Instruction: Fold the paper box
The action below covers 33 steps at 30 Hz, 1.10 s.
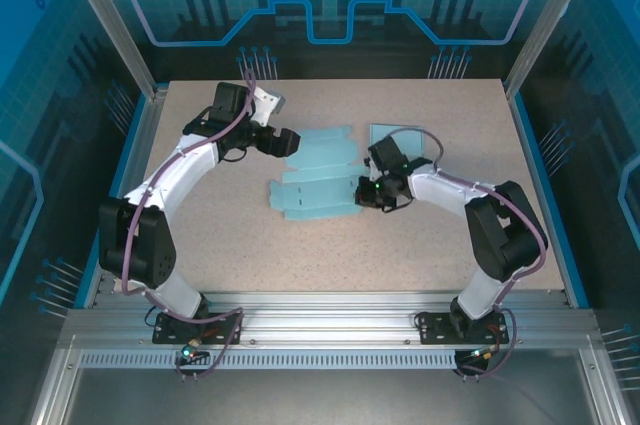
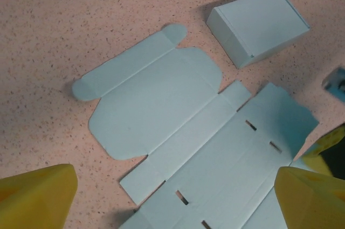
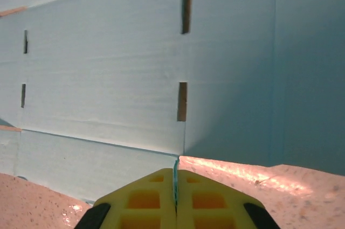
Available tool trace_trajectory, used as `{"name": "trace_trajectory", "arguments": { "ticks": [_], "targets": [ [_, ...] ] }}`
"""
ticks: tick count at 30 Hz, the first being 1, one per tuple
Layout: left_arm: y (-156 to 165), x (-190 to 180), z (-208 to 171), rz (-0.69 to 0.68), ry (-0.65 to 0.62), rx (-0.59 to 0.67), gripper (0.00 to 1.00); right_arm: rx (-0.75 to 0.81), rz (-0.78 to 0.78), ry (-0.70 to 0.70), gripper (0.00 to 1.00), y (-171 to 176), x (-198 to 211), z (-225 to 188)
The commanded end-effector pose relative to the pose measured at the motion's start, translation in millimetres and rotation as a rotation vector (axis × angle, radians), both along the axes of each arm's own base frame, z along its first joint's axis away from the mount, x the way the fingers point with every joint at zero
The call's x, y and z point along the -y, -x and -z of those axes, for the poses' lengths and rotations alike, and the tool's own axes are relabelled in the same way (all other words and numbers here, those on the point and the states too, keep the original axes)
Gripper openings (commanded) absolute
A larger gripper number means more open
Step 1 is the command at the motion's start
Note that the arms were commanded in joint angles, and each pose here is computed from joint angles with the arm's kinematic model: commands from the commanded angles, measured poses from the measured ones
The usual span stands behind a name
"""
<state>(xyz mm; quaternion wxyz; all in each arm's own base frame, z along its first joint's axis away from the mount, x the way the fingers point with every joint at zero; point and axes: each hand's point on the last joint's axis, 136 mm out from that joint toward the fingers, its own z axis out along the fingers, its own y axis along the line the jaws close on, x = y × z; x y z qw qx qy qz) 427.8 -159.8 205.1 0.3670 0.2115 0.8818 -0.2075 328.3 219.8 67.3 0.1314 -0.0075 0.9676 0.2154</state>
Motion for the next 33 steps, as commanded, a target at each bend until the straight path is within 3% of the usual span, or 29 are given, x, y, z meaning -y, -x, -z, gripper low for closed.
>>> {"name": "trace_trajectory", "arguments": {
  "ticks": [1, 8, 15, 21, 23, 33],
  "targets": [
    [9, 6, -28, 0.116, -0.021, 0.121, 0.98, 0.138, -0.220, 0.129, 0.00, -7, 0, -48],
    [11, 16, -85, 0.273, -0.067, 0.461, 0.99, 0.353, -0.508, 0.431, 0.00, -19, 6, -126],
    [18, 25, -120, 0.401, -0.123, 0.654, 0.99, 0.563, -0.692, 0.491, 0.00, -15, -12, -181],
    [46, 42, -154, 0.583, -0.088, 0.735, 0.98, 0.714, -0.793, 0.487, 0.00, -1, -25, -223],
    [57, 49, -161, 0.645, -0.079, 0.749, 0.91, 0.740, -0.803, 0.471, 0.00, 2, -27, -233],
    [96, 82, -144, 0.826, -0.189, 0.733, 0.78, 0.761, -0.803, 0.452, 0.00, 7, -29, -243]
  ]
}}
